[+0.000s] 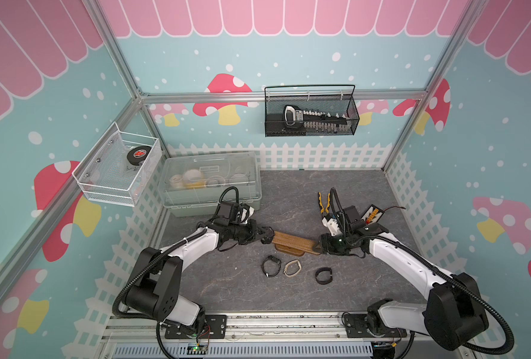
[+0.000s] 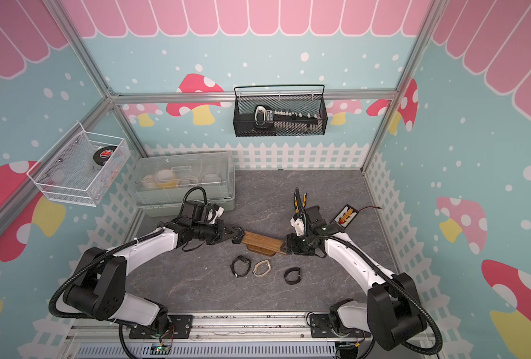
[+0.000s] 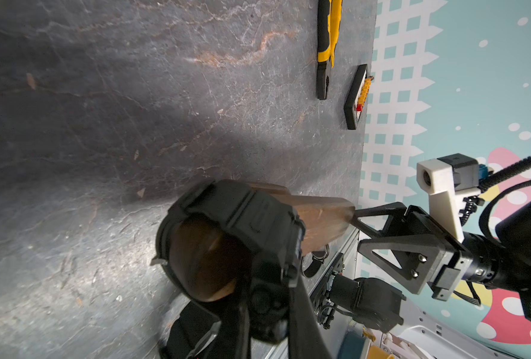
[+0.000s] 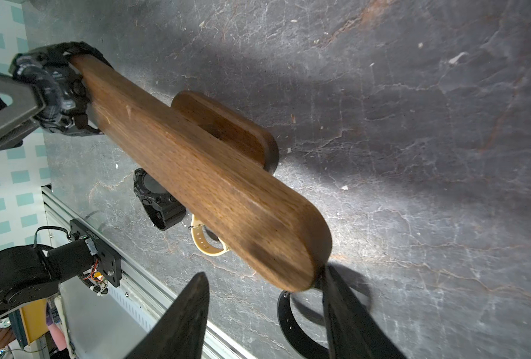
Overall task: Place watch on stand
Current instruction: Place the watch on the stand.
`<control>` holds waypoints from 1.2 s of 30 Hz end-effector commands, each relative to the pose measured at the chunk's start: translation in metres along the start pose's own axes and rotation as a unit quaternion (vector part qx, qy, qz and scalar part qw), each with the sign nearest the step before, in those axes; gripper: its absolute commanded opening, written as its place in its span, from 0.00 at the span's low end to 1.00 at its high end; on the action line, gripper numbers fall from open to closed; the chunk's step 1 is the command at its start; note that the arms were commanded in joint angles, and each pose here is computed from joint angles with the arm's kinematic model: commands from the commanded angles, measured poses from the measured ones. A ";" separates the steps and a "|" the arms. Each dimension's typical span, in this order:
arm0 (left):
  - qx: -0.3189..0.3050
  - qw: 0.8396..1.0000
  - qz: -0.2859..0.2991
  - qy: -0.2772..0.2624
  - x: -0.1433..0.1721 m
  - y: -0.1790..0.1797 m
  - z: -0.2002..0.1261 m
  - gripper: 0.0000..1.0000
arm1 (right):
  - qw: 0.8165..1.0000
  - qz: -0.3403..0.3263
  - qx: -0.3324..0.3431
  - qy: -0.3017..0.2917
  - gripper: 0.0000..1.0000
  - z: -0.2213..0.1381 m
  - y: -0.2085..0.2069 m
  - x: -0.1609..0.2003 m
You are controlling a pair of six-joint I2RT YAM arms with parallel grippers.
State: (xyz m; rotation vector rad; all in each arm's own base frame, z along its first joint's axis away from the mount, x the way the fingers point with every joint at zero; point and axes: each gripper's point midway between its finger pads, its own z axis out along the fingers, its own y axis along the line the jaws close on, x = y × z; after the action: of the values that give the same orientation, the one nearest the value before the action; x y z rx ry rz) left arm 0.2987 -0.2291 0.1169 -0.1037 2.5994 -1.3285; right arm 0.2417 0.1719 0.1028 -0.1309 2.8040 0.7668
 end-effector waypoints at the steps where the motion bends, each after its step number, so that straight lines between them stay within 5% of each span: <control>1: 0.006 1.000 0.003 0.007 0.011 -0.010 -0.003 0.00 | 1.000 -0.011 0.001 0.002 0.56 0.006 -0.002 -0.002; 36: 0.006 0.999 0.038 0.031 0.021 -0.039 0.024 0.00 | 1.000 -0.011 -0.025 -0.005 0.56 0.009 0.008 -0.008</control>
State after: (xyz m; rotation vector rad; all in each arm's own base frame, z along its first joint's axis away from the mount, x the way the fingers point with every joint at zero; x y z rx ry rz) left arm 0.2719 -0.2681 0.1195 0.0245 2.6625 -1.3301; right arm 0.2527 0.1796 0.1009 -0.1476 2.7709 0.8006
